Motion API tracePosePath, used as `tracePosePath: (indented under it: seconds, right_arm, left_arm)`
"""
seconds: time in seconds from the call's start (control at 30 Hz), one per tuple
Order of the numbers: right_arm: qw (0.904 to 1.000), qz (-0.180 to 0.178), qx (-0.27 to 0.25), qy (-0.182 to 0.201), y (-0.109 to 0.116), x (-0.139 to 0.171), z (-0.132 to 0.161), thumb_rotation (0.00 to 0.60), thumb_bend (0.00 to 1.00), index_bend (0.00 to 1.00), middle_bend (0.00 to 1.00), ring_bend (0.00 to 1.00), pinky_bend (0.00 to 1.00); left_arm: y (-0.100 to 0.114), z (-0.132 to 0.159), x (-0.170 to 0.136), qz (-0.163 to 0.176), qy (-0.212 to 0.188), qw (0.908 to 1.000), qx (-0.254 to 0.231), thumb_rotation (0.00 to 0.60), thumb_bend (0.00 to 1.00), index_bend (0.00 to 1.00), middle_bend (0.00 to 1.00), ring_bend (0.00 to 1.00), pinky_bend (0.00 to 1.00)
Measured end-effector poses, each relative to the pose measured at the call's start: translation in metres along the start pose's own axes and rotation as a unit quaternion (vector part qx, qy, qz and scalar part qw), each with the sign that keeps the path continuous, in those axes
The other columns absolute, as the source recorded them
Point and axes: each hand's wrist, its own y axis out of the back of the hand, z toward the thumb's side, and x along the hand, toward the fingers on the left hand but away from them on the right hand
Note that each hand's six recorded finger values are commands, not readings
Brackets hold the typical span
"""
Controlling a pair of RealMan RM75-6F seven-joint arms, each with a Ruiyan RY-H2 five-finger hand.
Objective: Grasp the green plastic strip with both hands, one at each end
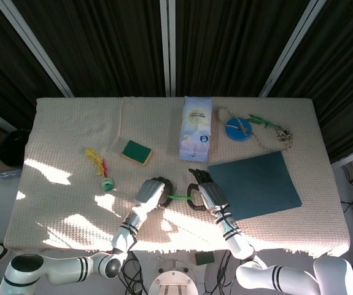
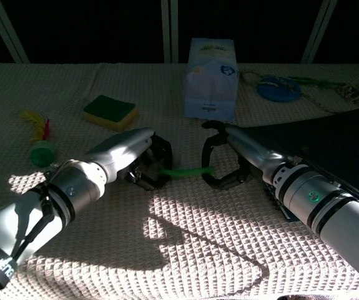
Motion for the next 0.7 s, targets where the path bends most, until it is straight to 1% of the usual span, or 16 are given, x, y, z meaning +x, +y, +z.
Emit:
tracePosePath:
  seconds: [0.13, 0.33, 0.47, 0.57, 0.7]
  right_arm:
    - [0.9997, -0.020, -0.006, 0.014, 0.012, 0.000, 0.010, 0.600, 0.37, 0.60, 0.03, 0.00, 0.00]
    - [0.9972, -0.060, -0.019, 0.039, 0.038, 0.000, 0.027, 0.600, 0.37, 0.60, 0.03, 0.00, 0.00]
    - [0.9954, -0.076, -0.027, 0.051, 0.051, -0.001, 0.036, 0.600, 0.37, 0.60, 0.03, 0.00, 0.00]
    - [0.9940, -0.087, -0.030, 0.058, 0.060, -0.001, 0.041, 0.600, 0.38, 0.60, 0.03, 0.00, 0.00]
    - [0.9921, -0.102, -0.035, 0.065, 0.070, 0.002, 0.045, 0.600, 0.38, 0.60, 0.03, 0.00, 0.00]
  left_arm:
    - [0.014, 0.005, -0.001, 0.016, -0.008, 0.9998, -0.001, 0.600, 0.37, 0.57, 0.41, 0.32, 0.39]
    - [0.048, 0.018, -0.005, 0.052, -0.025, 0.9983, 0.005, 0.600, 0.37, 0.57, 0.41, 0.32, 0.39]
    - [0.073, 0.027, -0.008, 0.075, -0.032, 0.9966, 0.013, 0.600, 0.37, 0.57, 0.41, 0.32, 0.39]
    - [0.087, 0.032, -0.011, 0.087, -0.035, 0.9954, 0.020, 0.600, 0.37, 0.57, 0.41, 0.32, 0.39]
    - [0.099, 0.037, -0.015, 0.099, -0.036, 0.9940, 0.029, 0.600, 0.37, 0.57, 0.43, 0.33, 0.39]
